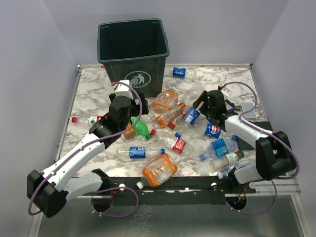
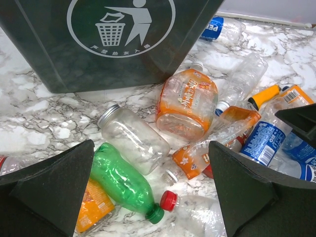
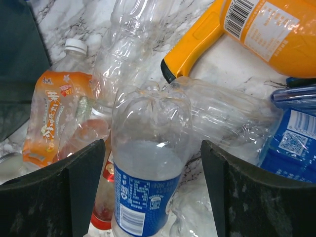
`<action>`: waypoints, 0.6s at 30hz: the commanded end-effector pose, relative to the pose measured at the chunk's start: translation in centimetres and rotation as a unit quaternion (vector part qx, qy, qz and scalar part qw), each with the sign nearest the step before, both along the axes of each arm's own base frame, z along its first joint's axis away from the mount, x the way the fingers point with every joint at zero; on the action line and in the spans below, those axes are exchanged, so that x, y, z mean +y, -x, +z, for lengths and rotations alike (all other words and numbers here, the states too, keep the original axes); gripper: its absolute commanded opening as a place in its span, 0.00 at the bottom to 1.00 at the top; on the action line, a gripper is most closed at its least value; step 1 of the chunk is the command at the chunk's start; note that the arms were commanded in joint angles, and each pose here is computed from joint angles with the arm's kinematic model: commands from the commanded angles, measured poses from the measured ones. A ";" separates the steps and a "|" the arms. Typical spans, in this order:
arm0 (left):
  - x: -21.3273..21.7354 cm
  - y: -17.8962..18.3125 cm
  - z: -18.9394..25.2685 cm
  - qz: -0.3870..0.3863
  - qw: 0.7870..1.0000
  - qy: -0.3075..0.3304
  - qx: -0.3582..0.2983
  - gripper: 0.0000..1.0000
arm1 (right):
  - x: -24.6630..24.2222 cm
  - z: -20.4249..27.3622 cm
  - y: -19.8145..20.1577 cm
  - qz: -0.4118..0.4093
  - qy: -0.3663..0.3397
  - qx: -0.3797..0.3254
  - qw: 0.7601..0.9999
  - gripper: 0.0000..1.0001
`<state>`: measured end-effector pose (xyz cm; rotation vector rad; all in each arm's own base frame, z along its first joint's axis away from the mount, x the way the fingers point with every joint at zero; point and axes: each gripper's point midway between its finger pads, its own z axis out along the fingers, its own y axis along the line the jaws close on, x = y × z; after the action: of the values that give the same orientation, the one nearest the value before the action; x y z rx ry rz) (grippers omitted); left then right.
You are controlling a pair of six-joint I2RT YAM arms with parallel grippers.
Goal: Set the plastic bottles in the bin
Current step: Pick up the plastic bottle at the center of the board.
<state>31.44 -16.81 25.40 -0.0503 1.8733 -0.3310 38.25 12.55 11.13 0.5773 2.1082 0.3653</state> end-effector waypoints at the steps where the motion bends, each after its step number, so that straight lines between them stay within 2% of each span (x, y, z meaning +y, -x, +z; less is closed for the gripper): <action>1: -0.5 0.2 0.3 -0.015 1.000 0.005 -0.006 0.99 | 1.0 0.0 -1.7 0.007 -0.022 -0.004 1.000 0.81; 8: -0.7 0.2 0.4 -0.018 1.000 0.006 -0.007 0.99 | 1.6 -1.7 -1.9 0.017 -0.025 0.017 0.999 0.77; 13: -0.7 0.2 0.4 -0.019 1.000 0.005 -0.007 0.99 | 1.8 -1.9 -1.9 0.022 -0.028 0.018 0.999 0.64; 18: -0.7 0.3 0.5 -0.018 1.000 0.006 -0.007 0.99 | 1.9 -0.1 -1.8 0.028 -0.034 0.000 0.999 0.51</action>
<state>31.39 -16.99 25.36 -0.0427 1.8759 -0.3397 39.32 14.04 8.54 0.5704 2.1756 0.4114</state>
